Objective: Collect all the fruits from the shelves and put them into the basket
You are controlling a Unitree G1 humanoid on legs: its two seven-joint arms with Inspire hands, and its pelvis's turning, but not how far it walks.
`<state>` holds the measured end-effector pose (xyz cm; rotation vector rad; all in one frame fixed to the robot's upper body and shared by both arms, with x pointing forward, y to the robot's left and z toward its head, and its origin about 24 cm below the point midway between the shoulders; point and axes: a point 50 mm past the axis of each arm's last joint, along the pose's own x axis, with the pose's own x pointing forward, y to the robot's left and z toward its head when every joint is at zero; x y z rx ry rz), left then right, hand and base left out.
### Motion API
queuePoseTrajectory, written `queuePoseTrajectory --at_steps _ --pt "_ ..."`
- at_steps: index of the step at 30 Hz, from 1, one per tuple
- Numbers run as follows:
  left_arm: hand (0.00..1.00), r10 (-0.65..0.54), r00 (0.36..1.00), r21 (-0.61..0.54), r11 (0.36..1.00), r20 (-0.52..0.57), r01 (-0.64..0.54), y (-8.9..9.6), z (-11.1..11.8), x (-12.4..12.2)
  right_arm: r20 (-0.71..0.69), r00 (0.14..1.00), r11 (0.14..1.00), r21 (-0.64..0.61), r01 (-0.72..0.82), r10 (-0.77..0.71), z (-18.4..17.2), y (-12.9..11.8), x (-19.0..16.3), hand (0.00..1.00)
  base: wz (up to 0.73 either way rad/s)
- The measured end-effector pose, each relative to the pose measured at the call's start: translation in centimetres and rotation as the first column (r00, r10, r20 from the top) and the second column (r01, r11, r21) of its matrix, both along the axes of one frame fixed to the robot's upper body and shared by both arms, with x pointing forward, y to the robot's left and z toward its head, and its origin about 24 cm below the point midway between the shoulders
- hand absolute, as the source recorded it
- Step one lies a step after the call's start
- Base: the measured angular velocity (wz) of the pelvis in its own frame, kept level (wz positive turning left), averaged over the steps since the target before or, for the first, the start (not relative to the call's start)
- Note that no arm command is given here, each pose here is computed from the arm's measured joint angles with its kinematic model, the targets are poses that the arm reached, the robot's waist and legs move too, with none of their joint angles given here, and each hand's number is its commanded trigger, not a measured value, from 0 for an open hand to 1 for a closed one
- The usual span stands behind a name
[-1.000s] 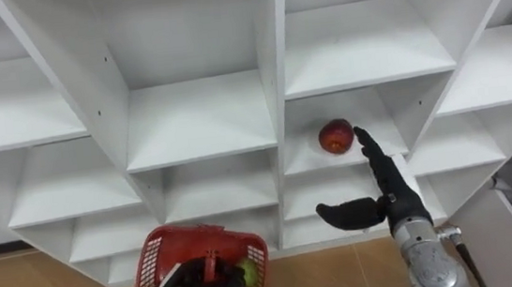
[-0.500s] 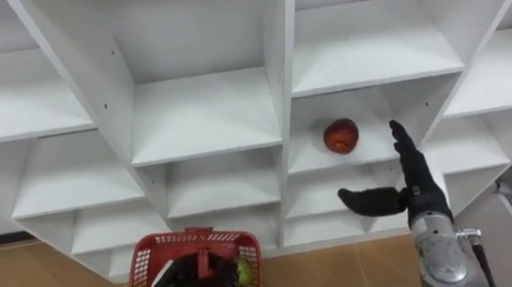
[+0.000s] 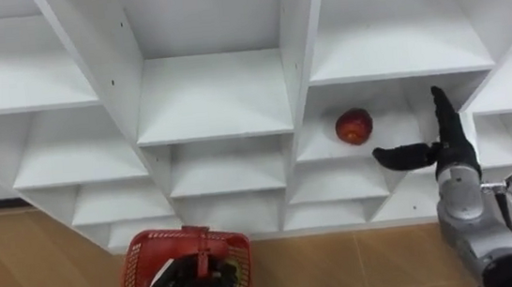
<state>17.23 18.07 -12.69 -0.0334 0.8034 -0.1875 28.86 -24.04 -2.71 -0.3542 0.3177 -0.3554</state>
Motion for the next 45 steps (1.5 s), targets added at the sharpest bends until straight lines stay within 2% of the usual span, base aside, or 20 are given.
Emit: queuePoseTrajectory --at_steps 10,14,21,25,35,45 --pt "1.00 -0.023 0.999 -0.009 1.000 -0.035 0.022 -0.1 -0.1 0.4 -0.057 0.998 1.000 0.010 -0.003 0.004 0.3 -0.3 1.2 0.00 0.07" --pt "1.00 -0.031 0.998 0.006 0.999 -0.056 0.032 0.0 -0.3 0.4 -0.029 1.000 1.000 0.001 -0.001 0.001 1.1 -0.2 1.9 0.00 0.06" --pt "1.00 -0.047 0.998 0.021 0.999 -0.030 0.048 -0.6 0.1 1.5 -0.002 1.000 1.000 -0.013 0.014 -0.014 1.7 -0.1 2.4 0.00 0.06" --pt "1.00 -0.044 0.999 0.025 0.999 -0.015 0.045 -0.7 0.4 2.1 0.014 1.000 0.998 -0.062 -0.008 0.009 2.1 0.2 2.7 0.00 0.00" --pt "1.00 -0.044 0.999 0.017 0.999 0.003 0.044 -1.4 0.6 2.7 0.037 0.999 0.998 -0.065 -0.019 0.021 2.6 0.5 3.0 0.00 0.00" --pt "1.00 -0.043 0.999 0.006 0.999 -0.003 0.043 -1.7 0.5 2.5 0.112 0.992 0.994 -0.086 0.065 -0.055 4.3 -0.2 3.8 0.00 0.00"
